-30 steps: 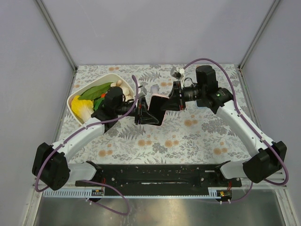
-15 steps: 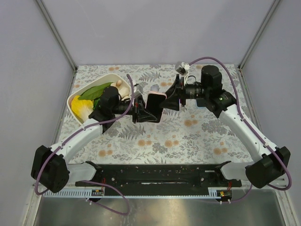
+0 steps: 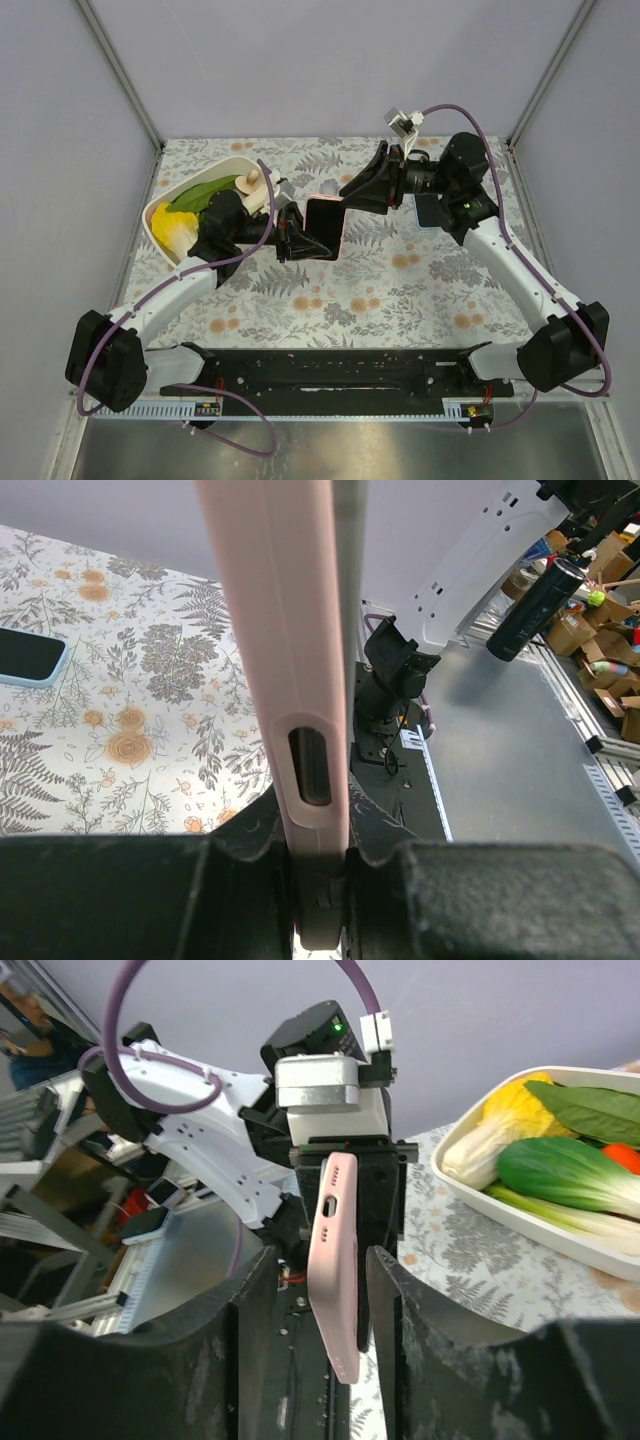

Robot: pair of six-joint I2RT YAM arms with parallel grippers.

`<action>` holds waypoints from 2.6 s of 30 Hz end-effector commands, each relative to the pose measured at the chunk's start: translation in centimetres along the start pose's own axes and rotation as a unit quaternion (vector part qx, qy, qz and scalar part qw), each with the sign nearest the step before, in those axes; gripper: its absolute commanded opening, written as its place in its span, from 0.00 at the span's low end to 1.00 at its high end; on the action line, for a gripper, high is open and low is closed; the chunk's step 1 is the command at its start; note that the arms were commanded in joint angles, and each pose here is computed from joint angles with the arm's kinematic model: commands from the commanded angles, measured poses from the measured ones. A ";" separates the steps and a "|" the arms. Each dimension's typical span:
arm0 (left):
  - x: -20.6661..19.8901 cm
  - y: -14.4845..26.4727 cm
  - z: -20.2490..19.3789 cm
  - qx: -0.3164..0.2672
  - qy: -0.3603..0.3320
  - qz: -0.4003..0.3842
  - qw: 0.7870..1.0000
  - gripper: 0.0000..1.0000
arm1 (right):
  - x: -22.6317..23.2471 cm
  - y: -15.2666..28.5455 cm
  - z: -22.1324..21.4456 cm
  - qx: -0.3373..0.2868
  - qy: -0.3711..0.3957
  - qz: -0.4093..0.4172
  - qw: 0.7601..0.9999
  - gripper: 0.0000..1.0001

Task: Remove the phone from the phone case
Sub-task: Remove the phone case from the phone.

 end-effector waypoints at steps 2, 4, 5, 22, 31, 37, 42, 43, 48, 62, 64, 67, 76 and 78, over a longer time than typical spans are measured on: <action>-2.0 0.2 2.4 -0.028 -0.083 -0.034 0.996 0.00 | 0.5 -0.2 0.6 -0.011 -0.009 0.054 0.998 0.42; -2.0 0.2 2.6 -0.029 -0.083 -0.033 0.996 0.00 | 0.2 -0.3 0.2 -0.011 -0.017 0.060 0.998 0.41; -2.0 0.2 2.6 -0.029 -0.082 -0.033 0.996 0.00 | 0.1 -0.3 0.1 -0.010 -0.019 0.060 0.998 0.41; -1.6 -0.1 1.9 -0.010 -0.104 -0.034 0.994 0.00 | 0.4 -0.3 -0.5 -0.008 -0.034 0.096 0.995 0.00; -1.6 -0.9 1.0 0.084 -0.192 -0.019 0.978 0.00 | 2.6 -1.1 -0.9 0.012 -0.024 0.159 0.987 0.00; -2.0 -1.2 1.3 0.110 -0.224 -0.011 0.968 0.00 | 3.9 -1.7 -1.5 0.039 -0.018 0.193 0.980 0.00; -2.3 -1.2 1.4 0.127 -0.242 -0.003 0.962 0.00 | 4.6 -1.9 -2.1 0.053 -0.020 0.205 0.977 0.00; -2.3 -1.0 1.6 0.127 -0.248 0.003 0.960 0.00 | 4.7 -1.8 -2.1 0.053 -0.016 0.205 0.977 0.00; -2.4 -0.6 1.8 0.138 -0.271 0.019 0.952 0.00 | 4.7 -1.7 -2.7 0.061 -0.024 0.205 0.977 0.00; -2.4 0.1 2.6 0.194 -0.335 0.050 0.921 0.00 | 6.2 -2.4 -4.1 0.112 -0.022 0.255 0.960 0.00; -2.5 0.2 2.8 0.203 -0.341 0.052 0.916 0.00 | 6.5 -2.4 -4.1 0.117 -0.014 0.263 0.957 0.00; -2.6 0.2 2.8 0.211 -0.344 0.052 0.913 0.00 | 6.5 -2.4 -4.1 0.128 -0.013 0.269 0.955 0.00; -3.6 0.0 3.0 0.218 -0.344 0.028 0.913 0.00 | 6.5 -2.5 -4.0 0.151 -0.006 0.278 0.949 0.00; -3.8 0.0 3.0 0.220 -0.344 0.023 0.913 0.00 | 6.5 -2.5 -3.8 0.150 -0.002 0.278 0.949 0.00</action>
Point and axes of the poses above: each gripper's point midway between its finger pads, its own y axis back along the fingers, its own x axis along the line the jaws close on, z = x × y, the point moved 7 cm from there along y, back along the fingers, and after that the axes turned 5 degrees about y, right-handed, at the moved point
